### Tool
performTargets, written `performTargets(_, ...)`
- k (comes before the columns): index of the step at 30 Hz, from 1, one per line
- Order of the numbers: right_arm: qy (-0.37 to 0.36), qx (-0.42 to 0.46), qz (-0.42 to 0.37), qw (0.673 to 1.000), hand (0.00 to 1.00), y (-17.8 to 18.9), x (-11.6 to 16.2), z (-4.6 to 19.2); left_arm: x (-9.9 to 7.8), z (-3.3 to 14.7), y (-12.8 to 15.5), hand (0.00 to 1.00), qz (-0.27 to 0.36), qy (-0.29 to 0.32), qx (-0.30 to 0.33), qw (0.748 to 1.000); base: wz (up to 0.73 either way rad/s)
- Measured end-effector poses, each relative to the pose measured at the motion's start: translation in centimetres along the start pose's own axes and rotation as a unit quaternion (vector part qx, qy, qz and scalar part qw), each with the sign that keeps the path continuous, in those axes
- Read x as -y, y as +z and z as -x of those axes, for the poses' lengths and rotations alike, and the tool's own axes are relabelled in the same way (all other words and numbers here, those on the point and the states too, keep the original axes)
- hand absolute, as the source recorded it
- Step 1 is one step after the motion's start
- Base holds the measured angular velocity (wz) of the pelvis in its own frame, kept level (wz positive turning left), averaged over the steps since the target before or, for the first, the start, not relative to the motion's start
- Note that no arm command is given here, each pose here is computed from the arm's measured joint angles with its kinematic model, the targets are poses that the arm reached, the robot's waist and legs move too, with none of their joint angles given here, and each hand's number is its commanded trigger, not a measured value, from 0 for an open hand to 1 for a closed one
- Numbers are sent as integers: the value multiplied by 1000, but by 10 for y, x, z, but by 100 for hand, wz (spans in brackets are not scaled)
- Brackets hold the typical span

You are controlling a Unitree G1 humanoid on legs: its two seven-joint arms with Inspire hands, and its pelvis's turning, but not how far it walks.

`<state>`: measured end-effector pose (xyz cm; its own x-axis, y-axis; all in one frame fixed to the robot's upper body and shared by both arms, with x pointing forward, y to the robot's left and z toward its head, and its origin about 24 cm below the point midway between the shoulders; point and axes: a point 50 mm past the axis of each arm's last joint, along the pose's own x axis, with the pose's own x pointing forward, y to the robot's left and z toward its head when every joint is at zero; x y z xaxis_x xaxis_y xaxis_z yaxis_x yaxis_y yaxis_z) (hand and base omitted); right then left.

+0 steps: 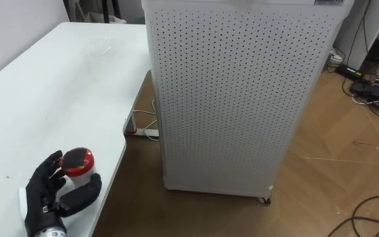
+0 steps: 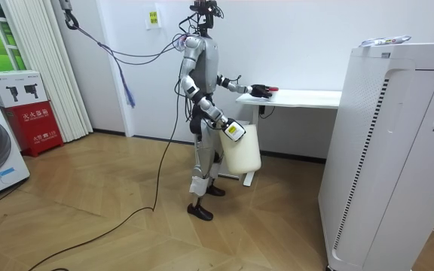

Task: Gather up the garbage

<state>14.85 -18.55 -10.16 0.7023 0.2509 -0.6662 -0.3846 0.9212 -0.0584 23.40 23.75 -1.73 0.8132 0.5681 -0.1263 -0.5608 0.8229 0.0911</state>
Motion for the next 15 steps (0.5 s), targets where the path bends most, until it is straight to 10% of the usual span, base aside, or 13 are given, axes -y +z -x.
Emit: performTargets(15,0,0,0,1000,100,0,0,0,0,1,-2,100,0,6,-5,1000,0)
